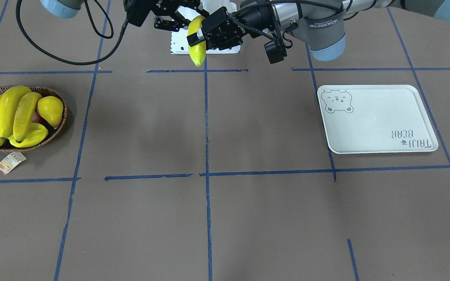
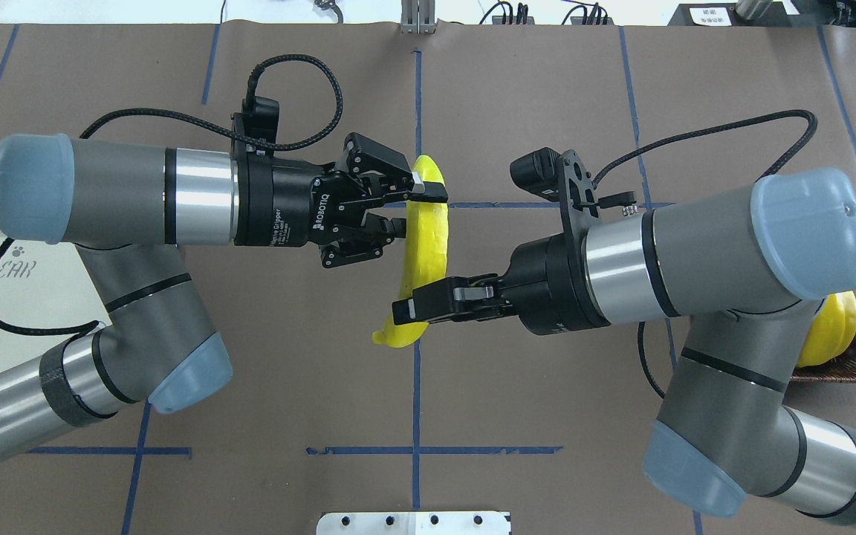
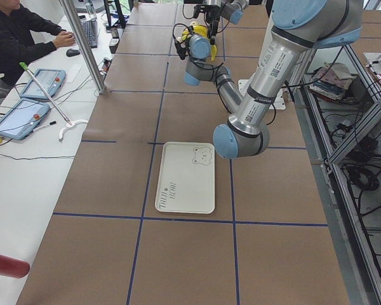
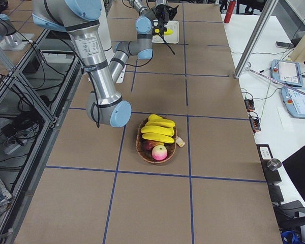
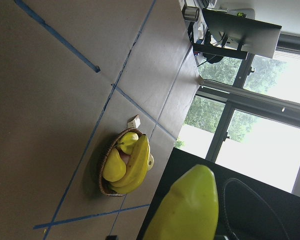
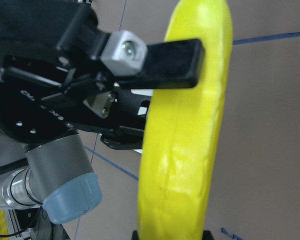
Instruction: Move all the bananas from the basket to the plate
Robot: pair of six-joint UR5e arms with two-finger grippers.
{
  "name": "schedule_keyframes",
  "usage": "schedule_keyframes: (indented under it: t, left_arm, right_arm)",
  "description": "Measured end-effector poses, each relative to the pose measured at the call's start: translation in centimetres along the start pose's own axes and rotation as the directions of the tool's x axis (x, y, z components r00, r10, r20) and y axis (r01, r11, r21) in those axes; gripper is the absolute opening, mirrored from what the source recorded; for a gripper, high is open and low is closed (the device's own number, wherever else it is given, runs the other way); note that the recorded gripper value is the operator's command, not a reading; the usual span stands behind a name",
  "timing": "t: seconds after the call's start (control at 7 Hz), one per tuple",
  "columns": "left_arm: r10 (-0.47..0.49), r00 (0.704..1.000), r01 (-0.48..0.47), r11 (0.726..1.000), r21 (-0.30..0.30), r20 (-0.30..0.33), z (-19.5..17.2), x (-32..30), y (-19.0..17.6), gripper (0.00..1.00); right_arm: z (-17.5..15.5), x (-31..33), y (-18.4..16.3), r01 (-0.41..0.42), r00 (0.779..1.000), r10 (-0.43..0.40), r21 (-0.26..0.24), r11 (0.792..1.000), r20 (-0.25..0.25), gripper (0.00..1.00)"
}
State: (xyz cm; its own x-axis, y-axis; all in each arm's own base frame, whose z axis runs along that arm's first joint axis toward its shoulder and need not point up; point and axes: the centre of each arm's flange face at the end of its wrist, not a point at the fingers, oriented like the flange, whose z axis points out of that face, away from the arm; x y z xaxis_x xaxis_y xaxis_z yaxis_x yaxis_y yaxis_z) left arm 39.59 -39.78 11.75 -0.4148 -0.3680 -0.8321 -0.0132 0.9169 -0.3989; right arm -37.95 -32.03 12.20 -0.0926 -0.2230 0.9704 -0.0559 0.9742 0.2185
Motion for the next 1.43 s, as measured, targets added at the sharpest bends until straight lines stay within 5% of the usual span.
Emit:
schedule_keyframes:
  t: [0.14, 0.57, 1.0, 1.43]
  left_arm:
    - [0.000, 1.000, 0.000, 1.000, 0.001, 0.001, -0.1, -0.1, 0.0, 0.02]
    - [0.001, 1.000, -0.001, 1.000, 0.003, 0.007, -0.3, -0.4, -0.1, 0.01]
    - [0.047, 0.999, -0.047, 0.999, 0.015, 0.024, -0.3, -1.0, -0.8, 0.00]
    - [0.156, 0.976, -0.177, 0.974, 0.138, 0.154, -3.2, -2.5, -5.9, 0.00]
  right_arm:
    - [0.1, -0.1, 0.0, -0.009, 1.000, 0.009, -0.001, 1.000, -0.001, 1.00]
    - [0.2, -0.7, -0.2, -0.123, 0.992, 0.123, 0.007, 0.992, 0.014, 1.00]
    - [-0.6, -0.9, -0.9, -0.127, 0.992, 0.127, 0.025, 0.992, 0.017, 1.00]
    - [-4.0, 0.1, -3.2, -0.125, 0.992, 0.126, 0.101, 0.987, -0.002, 1.00]
